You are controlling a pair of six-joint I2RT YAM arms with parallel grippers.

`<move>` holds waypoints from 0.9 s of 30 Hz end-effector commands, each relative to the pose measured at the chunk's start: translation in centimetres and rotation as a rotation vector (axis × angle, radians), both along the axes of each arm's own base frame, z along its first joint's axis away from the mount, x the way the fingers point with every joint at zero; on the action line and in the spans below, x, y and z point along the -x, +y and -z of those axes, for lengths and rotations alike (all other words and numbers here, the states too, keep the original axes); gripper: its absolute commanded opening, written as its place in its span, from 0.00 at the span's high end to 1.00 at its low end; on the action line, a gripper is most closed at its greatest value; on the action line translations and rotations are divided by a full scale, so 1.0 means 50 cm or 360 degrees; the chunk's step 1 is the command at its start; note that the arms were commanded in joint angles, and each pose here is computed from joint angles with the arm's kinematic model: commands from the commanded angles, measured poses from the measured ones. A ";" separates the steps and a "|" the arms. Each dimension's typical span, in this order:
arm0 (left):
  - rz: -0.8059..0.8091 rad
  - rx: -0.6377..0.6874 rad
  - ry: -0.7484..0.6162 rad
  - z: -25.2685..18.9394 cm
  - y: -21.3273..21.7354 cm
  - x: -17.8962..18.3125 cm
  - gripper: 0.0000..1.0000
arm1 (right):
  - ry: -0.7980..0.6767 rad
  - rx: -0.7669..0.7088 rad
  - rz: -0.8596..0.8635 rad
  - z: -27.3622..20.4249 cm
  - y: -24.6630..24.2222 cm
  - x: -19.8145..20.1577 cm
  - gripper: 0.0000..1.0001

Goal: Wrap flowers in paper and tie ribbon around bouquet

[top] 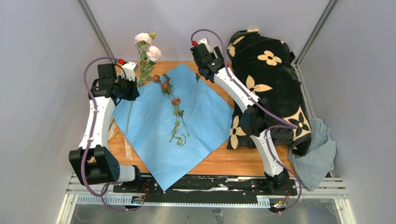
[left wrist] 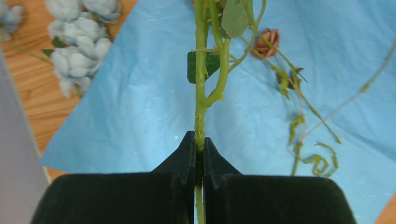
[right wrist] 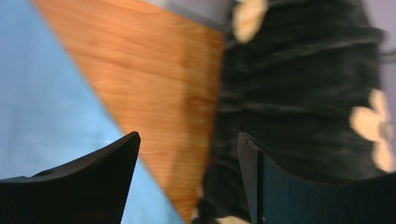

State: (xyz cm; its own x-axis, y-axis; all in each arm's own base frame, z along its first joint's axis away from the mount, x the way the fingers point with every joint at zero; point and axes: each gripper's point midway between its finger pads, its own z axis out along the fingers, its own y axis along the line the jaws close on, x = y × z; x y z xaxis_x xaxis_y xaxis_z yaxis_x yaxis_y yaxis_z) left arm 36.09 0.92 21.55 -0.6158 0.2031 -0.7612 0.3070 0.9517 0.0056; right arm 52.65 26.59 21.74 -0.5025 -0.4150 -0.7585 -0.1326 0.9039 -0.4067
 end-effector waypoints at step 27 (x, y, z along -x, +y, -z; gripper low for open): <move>0.0542 0.0772 0.0208 -0.086 -0.285 0.119 1.00 | 0.0156 -0.2490 -0.1511 -0.253 0.408 0.345 0.20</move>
State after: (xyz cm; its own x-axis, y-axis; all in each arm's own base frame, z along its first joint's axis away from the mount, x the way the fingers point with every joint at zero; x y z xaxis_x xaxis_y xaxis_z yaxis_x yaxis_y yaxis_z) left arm 31.03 -12.68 24.80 -0.6894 0.0506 -0.7226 0.5380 0.7037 -0.4640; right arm 38.35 44.44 29.86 -0.5377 0.3515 -0.7664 -0.7085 0.3044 0.6367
